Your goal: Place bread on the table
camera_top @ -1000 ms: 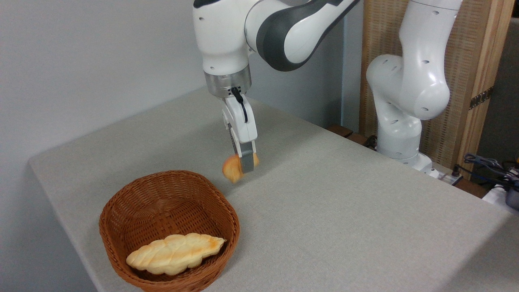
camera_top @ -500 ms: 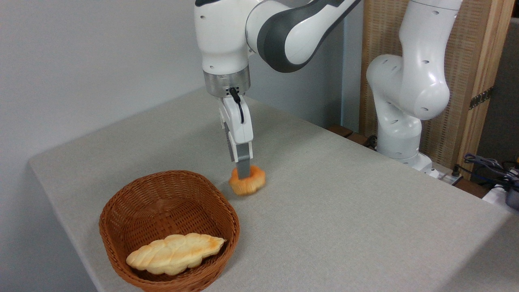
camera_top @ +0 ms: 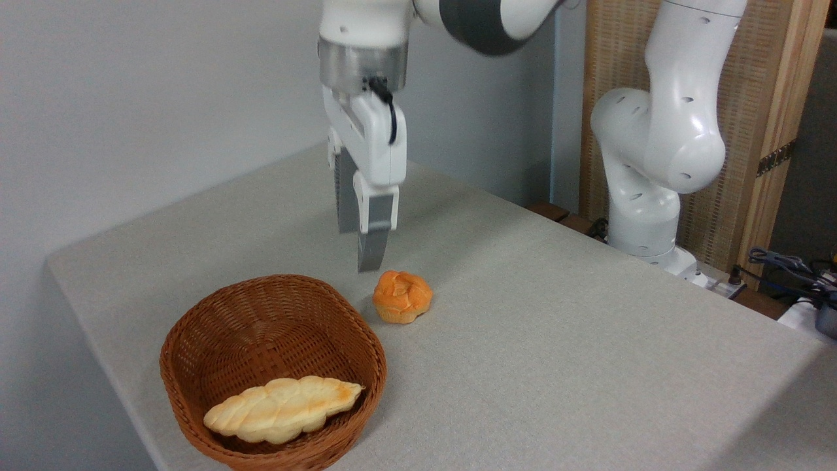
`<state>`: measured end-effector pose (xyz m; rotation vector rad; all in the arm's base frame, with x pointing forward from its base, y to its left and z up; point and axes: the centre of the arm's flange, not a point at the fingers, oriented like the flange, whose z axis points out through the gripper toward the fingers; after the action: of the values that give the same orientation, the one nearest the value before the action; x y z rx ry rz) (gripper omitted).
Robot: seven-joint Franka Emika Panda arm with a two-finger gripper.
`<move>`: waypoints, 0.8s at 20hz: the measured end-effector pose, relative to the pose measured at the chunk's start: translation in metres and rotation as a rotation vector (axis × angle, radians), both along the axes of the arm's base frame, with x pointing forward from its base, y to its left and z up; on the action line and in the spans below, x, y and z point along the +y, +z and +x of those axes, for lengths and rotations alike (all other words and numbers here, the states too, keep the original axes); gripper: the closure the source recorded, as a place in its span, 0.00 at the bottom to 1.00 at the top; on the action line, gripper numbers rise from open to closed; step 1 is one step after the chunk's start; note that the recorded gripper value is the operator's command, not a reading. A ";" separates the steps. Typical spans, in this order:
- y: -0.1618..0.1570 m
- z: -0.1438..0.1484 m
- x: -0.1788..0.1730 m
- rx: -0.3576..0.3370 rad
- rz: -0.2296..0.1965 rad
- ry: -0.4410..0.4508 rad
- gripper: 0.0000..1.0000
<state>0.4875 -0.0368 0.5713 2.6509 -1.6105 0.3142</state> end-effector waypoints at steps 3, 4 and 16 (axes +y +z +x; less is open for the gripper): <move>0.028 0.009 -0.003 0.055 0.013 0.040 0.00; 0.032 0.014 -0.006 0.074 0.021 0.052 0.00; 0.047 0.056 -0.017 0.200 0.073 0.292 0.00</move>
<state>0.5434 -0.0538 0.6179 2.8641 -1.2030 -0.0079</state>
